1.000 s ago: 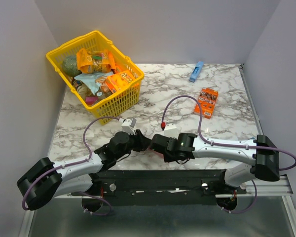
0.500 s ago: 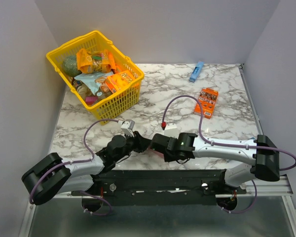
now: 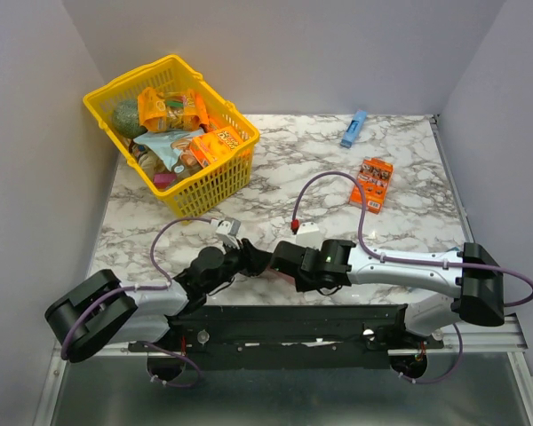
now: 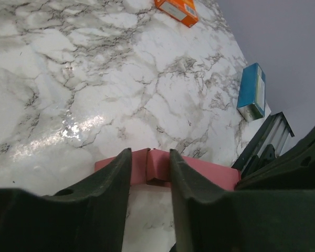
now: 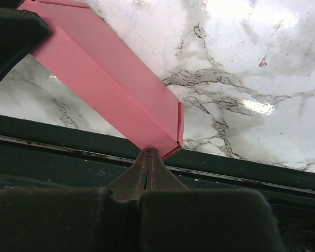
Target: Fold the paper box
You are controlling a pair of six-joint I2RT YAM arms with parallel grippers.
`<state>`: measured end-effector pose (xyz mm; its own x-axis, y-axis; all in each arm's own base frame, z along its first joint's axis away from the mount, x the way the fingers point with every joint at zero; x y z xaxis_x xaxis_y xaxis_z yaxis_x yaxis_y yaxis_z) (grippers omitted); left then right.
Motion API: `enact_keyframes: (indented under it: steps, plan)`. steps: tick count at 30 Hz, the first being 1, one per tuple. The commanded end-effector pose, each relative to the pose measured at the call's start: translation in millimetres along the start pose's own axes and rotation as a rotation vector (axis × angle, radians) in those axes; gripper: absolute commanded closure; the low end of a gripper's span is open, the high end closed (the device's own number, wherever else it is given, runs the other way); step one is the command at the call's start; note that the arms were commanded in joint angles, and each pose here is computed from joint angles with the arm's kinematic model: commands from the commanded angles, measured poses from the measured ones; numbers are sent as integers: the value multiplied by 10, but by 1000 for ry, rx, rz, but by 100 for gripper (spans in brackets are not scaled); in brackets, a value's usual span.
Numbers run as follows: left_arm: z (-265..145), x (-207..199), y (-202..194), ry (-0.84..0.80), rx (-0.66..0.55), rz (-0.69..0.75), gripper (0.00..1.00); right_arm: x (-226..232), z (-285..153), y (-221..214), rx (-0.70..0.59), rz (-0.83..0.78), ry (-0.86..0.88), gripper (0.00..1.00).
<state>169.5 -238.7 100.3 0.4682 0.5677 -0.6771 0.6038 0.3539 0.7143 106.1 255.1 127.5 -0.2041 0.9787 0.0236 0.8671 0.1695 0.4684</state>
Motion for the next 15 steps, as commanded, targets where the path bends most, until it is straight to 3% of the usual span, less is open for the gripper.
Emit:
enact_keyframes:
  steps: [1,8,15]
  plan:
    - [-151,264,-367,136,232,61,49,-232,147,-244,83,-48,-116,97]
    - [-137,27,154,197,144,155,43,-224,139,-227,79,-44,-113,97]
    - [-160,69,68,220,205,152,54,-221,130,-228,79,-46,-109,97]
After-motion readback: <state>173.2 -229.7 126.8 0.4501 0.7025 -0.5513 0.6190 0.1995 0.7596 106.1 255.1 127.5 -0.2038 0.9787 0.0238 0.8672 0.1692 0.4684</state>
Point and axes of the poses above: each gripper's point midway between its finger pads, its own z axis out along the fingers, its own x axis along the line the jaws close on, y = z × x, the point moved 4 cm from there along -z, back along the fingers, and after that the axes turned 1 degree about -z, right-handed, at the moved point
